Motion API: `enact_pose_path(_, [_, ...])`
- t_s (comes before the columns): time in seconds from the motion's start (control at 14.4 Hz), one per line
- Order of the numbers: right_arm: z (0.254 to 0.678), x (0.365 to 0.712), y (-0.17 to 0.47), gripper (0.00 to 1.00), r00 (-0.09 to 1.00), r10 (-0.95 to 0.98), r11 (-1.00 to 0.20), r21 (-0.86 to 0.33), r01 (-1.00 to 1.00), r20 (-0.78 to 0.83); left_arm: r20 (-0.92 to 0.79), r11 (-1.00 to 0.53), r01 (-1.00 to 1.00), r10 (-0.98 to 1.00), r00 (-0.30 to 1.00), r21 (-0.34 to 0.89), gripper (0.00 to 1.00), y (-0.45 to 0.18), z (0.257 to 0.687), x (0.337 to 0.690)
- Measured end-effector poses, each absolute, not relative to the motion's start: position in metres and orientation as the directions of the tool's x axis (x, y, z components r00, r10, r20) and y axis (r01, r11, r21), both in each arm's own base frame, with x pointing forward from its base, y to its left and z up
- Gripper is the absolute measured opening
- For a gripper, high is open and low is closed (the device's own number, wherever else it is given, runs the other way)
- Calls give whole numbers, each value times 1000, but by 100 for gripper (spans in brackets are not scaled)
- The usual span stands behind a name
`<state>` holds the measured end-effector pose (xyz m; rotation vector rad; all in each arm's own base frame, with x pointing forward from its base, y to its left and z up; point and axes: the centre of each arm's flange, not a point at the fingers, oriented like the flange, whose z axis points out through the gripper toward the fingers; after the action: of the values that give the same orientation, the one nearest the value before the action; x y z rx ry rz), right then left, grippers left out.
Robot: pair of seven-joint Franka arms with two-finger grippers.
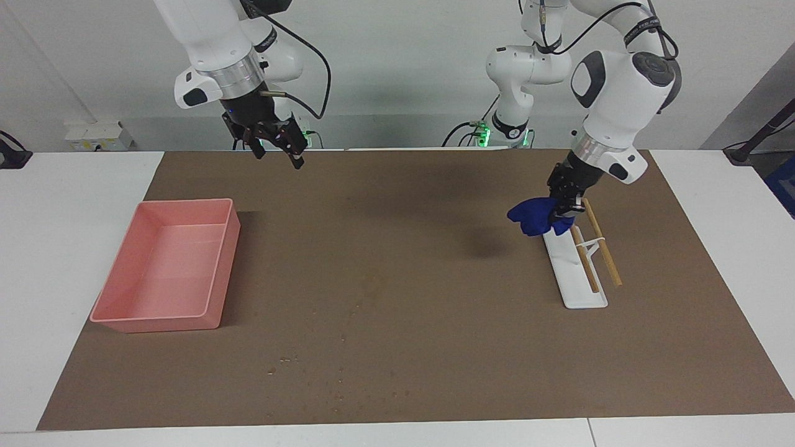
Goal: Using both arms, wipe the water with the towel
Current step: 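Carry the cloth with the left gripper while the right gripper reaches it, then grasp the cloth with the right gripper while the left gripper releases it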
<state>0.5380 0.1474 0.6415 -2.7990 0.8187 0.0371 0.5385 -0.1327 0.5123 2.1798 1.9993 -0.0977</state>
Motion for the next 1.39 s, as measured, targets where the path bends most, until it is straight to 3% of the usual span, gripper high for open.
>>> enact_pose_path(0.69, [632,531,270,89,569,-786,-500,-294,-815,-242,-340,187,974,931,-135,126,28,-333,592,470])
enact_pose_path(1.04, [618,524,299,89,571,-779,-509,-271,-817,-258,-429,247,960,888,-168,135,28,-387,632,435])
enact_pose_path(1.32, [616,525,297,87,567,-782,-507,-267,-820,-259,-444,243,960,882,-158,141,28,-396,643,426])
enact_pose_path(1.39, [616,525,297,79,567,-782,-507,-266,-820,-259,-444,242,960,882,-156,142,28,-397,643,425])
